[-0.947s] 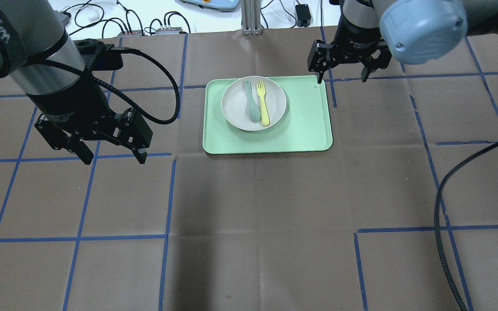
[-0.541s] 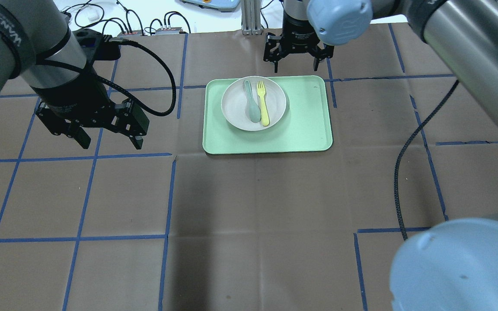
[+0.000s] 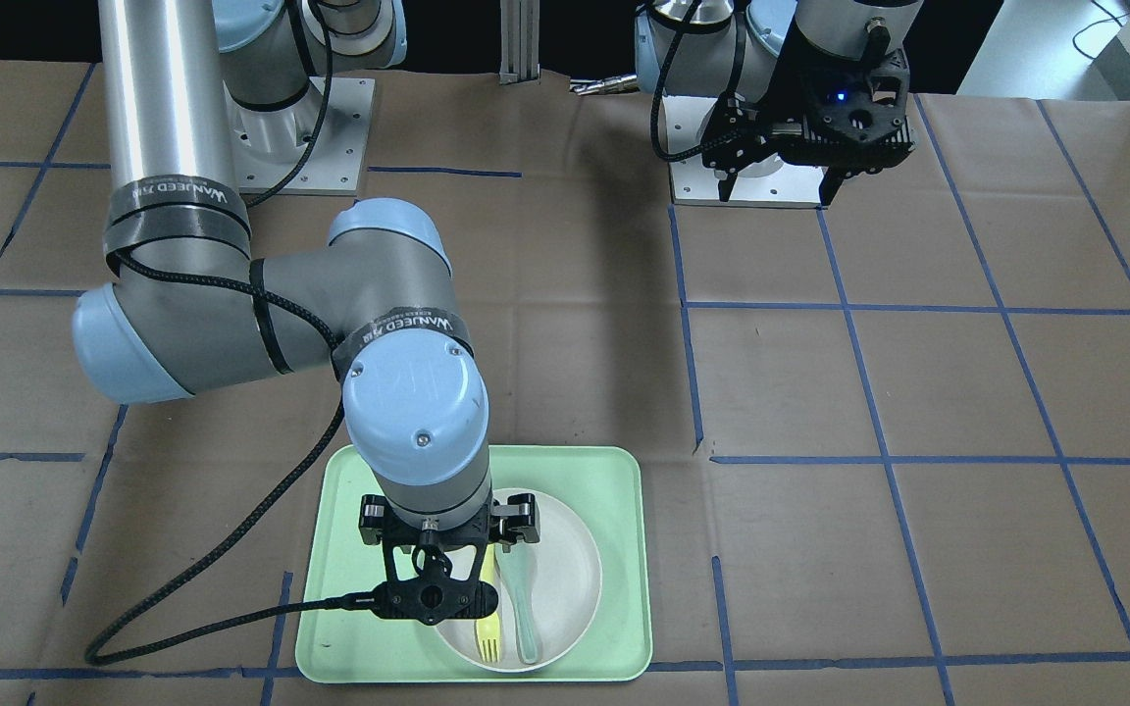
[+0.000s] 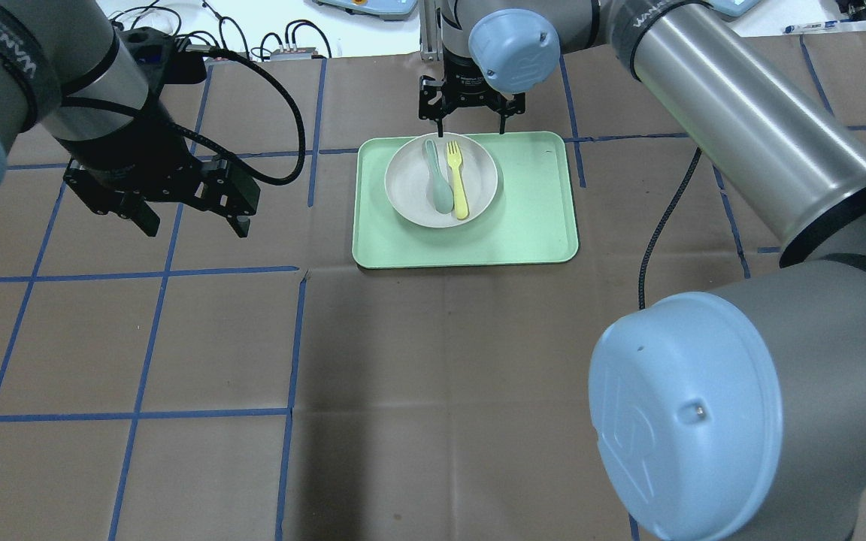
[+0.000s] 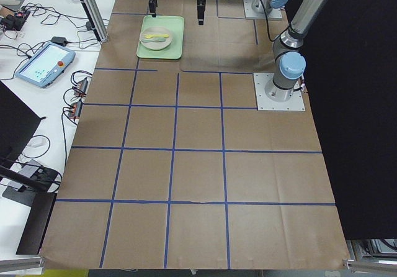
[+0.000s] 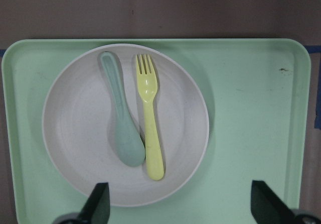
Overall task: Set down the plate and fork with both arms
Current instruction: 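Move the right gripper over the yellow fork while the left arm draws back, then lower the right gripper and close it on the yellow fork handle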
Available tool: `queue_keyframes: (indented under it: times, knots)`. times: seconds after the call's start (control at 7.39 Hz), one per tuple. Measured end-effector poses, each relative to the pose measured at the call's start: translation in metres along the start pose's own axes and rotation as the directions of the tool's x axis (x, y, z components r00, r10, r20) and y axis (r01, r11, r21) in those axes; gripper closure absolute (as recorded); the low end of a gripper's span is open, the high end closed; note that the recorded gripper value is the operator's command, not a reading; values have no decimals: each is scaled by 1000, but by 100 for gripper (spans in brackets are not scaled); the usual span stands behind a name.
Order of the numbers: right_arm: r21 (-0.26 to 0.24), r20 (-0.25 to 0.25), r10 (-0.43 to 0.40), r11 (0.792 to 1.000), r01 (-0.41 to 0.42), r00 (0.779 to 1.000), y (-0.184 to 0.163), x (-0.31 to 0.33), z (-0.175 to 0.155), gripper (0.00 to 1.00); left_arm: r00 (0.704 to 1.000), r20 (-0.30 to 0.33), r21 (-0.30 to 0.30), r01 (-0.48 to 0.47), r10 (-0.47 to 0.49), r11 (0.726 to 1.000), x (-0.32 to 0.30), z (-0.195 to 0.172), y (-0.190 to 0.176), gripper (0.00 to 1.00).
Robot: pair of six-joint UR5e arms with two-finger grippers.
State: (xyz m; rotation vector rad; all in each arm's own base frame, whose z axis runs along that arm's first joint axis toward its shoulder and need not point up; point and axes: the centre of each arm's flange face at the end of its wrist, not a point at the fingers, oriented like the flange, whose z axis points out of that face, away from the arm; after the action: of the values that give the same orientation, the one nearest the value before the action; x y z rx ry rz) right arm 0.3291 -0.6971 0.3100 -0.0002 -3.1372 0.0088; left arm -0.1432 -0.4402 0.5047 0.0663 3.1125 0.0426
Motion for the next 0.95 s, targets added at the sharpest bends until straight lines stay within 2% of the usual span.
queue_keyframes:
  times: [0.41, 0.95]
  knots:
    - [-36, -16, -1, 999, 1, 1000, -9, -6, 48, 34, 1000, 0, 1, 0, 0, 1000, 0, 0, 0, 0]
    - [-68, -32, -5, 998, 3, 999, -11, -12, 84, 56, 1000, 1, -1, 0, 0, 1000, 0, 1, -1, 0]
